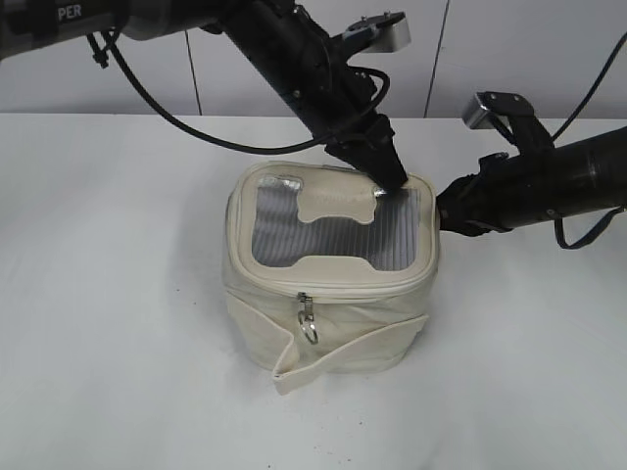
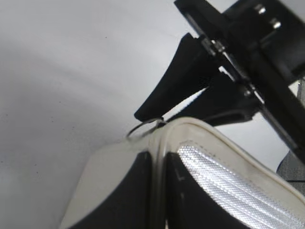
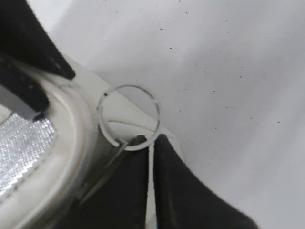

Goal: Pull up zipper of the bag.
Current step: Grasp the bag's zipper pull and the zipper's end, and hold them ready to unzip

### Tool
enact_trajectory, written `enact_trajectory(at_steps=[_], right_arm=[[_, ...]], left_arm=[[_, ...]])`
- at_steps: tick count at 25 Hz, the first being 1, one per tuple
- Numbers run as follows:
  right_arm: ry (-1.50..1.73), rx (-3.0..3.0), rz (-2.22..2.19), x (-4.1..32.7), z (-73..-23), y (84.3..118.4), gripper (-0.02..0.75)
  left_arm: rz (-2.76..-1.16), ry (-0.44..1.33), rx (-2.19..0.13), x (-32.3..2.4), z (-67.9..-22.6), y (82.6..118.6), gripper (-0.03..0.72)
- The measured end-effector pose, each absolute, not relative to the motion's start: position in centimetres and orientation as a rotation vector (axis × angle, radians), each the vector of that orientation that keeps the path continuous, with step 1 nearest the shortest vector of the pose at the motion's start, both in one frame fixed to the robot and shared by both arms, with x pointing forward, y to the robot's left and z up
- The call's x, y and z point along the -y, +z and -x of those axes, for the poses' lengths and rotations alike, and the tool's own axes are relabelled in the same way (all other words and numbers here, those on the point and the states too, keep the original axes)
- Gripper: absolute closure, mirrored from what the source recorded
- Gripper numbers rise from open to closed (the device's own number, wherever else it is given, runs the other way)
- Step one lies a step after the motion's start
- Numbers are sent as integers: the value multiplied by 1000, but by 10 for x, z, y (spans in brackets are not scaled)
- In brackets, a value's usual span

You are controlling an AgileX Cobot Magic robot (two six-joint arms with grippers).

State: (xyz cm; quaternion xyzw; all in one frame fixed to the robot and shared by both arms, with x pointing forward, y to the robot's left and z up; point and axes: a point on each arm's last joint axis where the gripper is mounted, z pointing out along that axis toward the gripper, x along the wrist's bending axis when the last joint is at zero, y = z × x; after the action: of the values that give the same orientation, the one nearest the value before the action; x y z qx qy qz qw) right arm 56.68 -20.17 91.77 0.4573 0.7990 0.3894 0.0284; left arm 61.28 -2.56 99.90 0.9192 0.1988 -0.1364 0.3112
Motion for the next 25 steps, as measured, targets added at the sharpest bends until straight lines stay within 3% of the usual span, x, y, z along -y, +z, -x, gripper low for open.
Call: enact_trajectory(at_steps=[3, 8, 18, 25], right_arm=[[1208, -2452, -1451, 201, -569, 918, 733], [1080, -2525, -1563, 205, -560, 919, 733], [1035, -2589, -1564, 208, -537, 962, 733], [1006, -2613, -1563, 209, -535, 962, 733]], left_arm=[[-2425, -361, -525, 26, -613, 999, 633], [-2426, -360, -525, 26, -613, 999, 633], [-2432, -355, -523, 26, -613, 999, 633], [-2432, -355, -523, 26, -613, 999, 633]])
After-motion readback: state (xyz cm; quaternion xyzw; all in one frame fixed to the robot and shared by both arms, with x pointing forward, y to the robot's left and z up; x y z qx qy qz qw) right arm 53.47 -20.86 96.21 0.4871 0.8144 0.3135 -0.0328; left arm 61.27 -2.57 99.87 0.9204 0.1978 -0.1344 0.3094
